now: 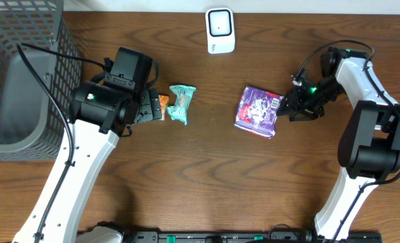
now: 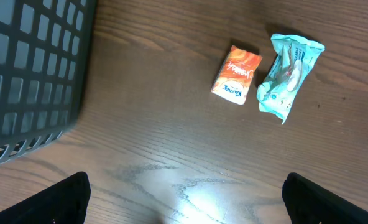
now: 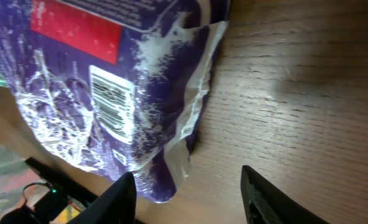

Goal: Scan the item barcode

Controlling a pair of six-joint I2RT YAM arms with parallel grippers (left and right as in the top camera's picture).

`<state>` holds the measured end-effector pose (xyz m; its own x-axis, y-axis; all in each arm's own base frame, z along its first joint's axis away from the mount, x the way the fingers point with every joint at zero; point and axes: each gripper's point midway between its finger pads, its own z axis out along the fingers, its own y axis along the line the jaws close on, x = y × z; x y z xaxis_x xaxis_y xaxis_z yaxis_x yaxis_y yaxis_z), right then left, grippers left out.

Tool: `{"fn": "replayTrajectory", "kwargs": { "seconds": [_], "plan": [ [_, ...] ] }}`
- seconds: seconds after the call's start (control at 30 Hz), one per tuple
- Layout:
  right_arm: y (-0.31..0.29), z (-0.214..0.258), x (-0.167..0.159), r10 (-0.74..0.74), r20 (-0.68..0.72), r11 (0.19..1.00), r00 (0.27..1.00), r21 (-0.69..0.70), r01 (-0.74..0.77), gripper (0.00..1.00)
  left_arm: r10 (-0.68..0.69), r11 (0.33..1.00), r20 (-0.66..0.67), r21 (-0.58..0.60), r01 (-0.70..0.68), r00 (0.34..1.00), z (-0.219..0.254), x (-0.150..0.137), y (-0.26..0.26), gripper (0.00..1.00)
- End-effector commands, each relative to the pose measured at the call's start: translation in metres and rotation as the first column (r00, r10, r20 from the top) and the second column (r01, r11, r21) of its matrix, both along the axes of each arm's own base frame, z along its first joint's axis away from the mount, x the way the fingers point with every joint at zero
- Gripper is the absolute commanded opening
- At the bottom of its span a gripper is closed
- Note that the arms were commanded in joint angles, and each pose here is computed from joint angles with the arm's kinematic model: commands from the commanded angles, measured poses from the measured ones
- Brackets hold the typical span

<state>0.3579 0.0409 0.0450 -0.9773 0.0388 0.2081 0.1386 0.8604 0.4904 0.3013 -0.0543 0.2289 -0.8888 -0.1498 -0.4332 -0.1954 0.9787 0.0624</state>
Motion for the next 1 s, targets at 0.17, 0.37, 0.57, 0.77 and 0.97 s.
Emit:
{"fn": "replayTrajectory", "kwargs": {
  "seconds": [0.17, 0.37, 0.57, 0.77, 0.97],
  "plan": [
    [0.007, 0.002, 0.003, 0.031, 0.013, 0.999, 0.999, -0.026, -0.031, 0.56, 0.014, 1.000, 0.012, -0.005, -0.014, 1.000, 0.004, 0.000, 0.002, 0.98],
    [0.019, 0.001, 0.006, 0.063, 0.036, 0.998, 0.997, -0.029, -0.062, 0.61, 0.014, 1.000, 0.012, -0.005, -0.014, 1.000, 0.004, 0.000, 0.002, 0.98],
    [0.032, 0.001, 0.005, 0.084, 0.031, 0.996, 0.996, -0.031, -0.083, 0.62, 0.014, 1.000, 0.012, -0.005, -0.014, 1.000, 0.004, 0.000, 0.002, 0.98],
    [0.047, -0.001, 0.004, 0.126, 0.039, 0.991, 0.991, -0.046, -0.124, 0.62, 0.014, 1.000, 0.012, -0.005, -0.014, 1.000, 0.004, 0.000, 0.002, 0.98],
    [0.029, -0.014, 0.011, 0.066, 0.022, 0.970, 0.998, -0.235, -0.059, 0.62, 0.014, 1.000, 0.012, -0.005, -0.014, 1.000, 0.004, 0.000, 0.002, 0.98]
  ]
}}
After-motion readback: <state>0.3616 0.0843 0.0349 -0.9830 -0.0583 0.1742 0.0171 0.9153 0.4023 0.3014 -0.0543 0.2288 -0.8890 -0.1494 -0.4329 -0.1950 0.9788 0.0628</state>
